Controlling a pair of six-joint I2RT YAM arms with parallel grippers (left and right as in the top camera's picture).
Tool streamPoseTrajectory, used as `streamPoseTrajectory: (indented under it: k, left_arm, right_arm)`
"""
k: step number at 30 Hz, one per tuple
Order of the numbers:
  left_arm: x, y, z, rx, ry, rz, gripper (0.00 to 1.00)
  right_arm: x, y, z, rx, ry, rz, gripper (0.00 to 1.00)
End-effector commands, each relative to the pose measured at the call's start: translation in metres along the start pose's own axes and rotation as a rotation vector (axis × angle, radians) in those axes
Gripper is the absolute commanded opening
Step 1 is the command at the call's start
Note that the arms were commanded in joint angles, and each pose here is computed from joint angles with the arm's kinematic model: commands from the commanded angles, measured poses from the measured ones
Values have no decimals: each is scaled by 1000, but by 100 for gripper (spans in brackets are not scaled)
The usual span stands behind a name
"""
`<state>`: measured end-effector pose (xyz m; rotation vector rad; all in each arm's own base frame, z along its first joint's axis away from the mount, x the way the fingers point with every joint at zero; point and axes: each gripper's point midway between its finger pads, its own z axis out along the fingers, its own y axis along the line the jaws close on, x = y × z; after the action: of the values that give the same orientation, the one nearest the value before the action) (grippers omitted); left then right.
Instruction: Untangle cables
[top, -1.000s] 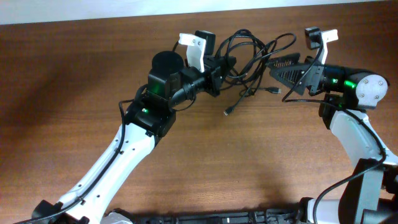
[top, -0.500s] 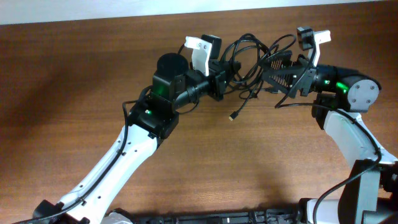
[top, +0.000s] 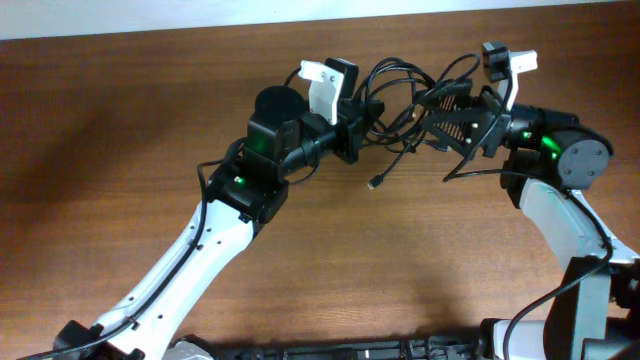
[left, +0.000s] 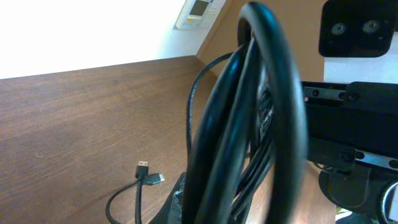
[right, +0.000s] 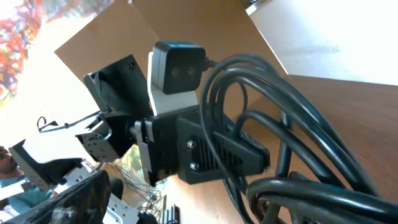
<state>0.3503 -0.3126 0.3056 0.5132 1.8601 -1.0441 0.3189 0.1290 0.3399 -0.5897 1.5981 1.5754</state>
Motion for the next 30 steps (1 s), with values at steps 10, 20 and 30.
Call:
streamPoseTrajectory:
  k: [10, 20, 30]
  left_arm:
    - [9, -27, 14, 59, 7, 55, 0]
    - [6, -13, 12, 16, 1, 45, 0]
    - [6, -10, 11, 12, 7, 39, 0]
  right_arm:
    - [-1, 10, 11, -35, -5, -11, 59]
    - [0, 11, 13, -41, 1, -11, 40]
    - [-13, 2, -3, 7, -64, -18, 46]
